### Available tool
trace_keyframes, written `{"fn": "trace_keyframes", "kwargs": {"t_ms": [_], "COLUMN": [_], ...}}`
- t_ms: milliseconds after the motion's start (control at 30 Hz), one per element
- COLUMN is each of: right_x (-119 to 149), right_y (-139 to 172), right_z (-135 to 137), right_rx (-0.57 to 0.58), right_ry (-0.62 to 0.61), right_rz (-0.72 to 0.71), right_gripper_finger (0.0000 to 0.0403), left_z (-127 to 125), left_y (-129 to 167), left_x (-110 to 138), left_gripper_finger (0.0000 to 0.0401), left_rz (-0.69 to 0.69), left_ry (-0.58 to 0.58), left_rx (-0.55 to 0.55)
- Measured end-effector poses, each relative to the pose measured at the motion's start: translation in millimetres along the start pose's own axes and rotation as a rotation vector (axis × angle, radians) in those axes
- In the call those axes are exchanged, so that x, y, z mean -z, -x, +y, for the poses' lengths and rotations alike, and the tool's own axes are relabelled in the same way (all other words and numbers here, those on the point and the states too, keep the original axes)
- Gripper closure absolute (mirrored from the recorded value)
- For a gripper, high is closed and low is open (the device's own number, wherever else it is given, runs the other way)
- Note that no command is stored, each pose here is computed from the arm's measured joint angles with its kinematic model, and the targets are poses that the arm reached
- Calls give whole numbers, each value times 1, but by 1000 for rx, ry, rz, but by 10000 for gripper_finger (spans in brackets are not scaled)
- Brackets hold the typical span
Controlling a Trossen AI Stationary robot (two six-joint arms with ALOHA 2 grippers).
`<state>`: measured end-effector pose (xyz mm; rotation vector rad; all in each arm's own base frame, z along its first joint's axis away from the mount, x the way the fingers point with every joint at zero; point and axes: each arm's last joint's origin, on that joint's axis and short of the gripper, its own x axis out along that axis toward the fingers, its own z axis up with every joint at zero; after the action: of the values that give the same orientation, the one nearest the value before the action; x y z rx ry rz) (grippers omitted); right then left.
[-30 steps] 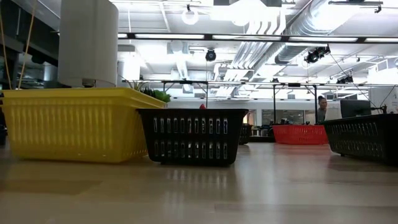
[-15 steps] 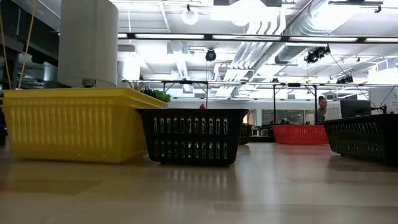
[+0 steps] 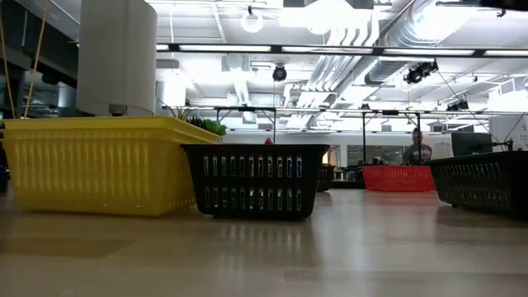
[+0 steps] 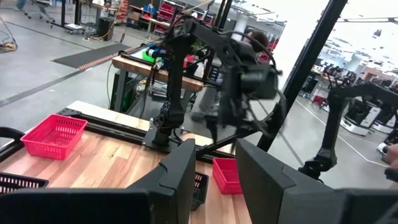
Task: Stack baskets by color
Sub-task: Stack the top red bin on the bottom red bin
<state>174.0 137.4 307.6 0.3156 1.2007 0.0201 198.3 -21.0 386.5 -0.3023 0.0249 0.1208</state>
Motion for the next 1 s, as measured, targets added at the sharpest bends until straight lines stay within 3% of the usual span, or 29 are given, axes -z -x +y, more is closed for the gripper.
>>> {"fn": "trace_keyframes", "kwargs": {"t_ms": [233,467,600,733,867,1000], "right_x": [20,21,3,-15,-24,-28], "right_y": [6,-13,-11,1,9,12], "right_z": [-43,-81,-89,-92,-97,-101], "right_rx": [29,-29,-76,-84,-64,-72], "right_ry": [-290,-532,-472,-335,-256,-234], "right_rz": [-297,-819,-1078,-1230,-1266,-1266], "right_gripper_finger": [237,237,237,237,237,237], "left_z": [0,0,1,5,12,24], "left_y": [0,1,8,13,18,20], "left_x": [0,0,-2,1,16,43], "left_gripper_finger": [297,297,297,297,297,298], "left_rz": [0,2,1,44,32,-67], "left_ry": [0,-2,-25,-42,-45,-39], "left_rx": [0,0,0,-38,-89,-121]}}
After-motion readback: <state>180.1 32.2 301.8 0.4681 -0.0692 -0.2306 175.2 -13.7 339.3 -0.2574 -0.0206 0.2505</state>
